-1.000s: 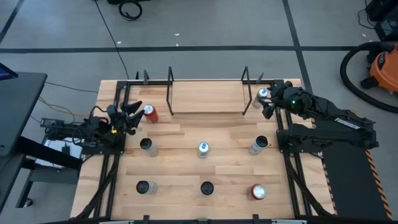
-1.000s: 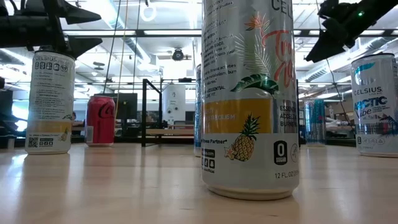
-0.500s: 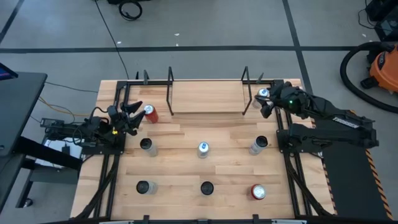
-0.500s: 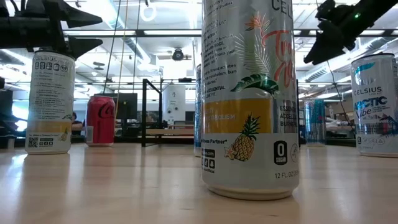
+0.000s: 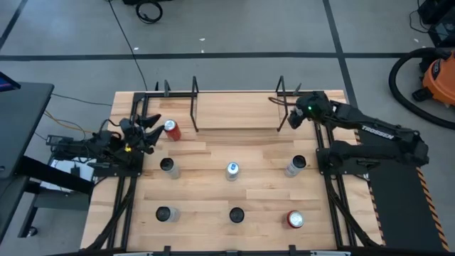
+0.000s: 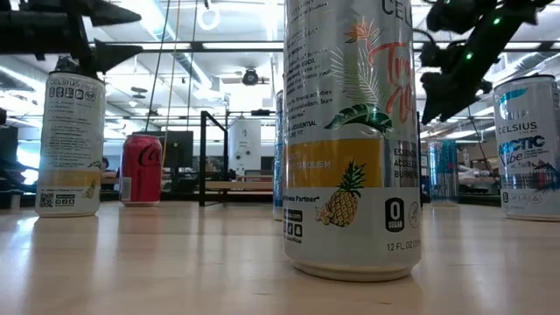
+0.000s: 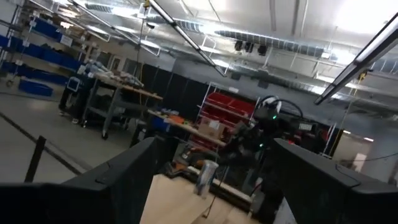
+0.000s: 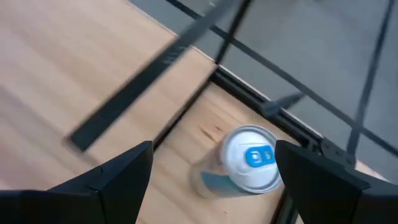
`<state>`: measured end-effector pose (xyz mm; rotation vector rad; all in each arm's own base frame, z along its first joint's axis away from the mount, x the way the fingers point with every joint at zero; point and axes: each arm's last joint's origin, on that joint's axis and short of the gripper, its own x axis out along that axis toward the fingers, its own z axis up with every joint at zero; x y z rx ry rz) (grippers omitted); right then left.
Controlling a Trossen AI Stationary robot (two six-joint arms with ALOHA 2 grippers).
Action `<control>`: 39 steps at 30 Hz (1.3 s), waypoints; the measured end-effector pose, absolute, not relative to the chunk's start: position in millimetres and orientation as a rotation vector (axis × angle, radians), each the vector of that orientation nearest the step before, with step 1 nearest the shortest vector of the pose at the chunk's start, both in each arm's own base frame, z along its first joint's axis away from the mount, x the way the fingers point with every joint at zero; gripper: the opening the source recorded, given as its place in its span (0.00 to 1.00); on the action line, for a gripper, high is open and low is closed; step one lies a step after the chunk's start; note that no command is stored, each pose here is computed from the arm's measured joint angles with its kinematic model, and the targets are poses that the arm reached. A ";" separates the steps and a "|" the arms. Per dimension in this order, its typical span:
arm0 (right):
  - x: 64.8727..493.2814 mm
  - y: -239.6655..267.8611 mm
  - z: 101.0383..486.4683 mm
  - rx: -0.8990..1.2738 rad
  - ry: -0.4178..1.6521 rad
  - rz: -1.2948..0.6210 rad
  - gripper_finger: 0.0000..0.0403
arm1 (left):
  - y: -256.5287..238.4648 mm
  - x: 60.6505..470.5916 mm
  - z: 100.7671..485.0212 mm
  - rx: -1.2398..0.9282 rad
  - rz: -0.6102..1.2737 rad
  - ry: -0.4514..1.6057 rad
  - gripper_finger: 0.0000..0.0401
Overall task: Place canned beverage on shelf
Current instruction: Put the top light blue soda can on the shelf
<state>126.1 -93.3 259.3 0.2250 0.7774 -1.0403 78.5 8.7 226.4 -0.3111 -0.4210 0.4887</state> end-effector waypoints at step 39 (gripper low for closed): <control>123.1 -142.4 227.9 0.612 0.799 -1.303 0.86 | 6.9 93.7 250.2 -0.124 0.516 -0.112 0.79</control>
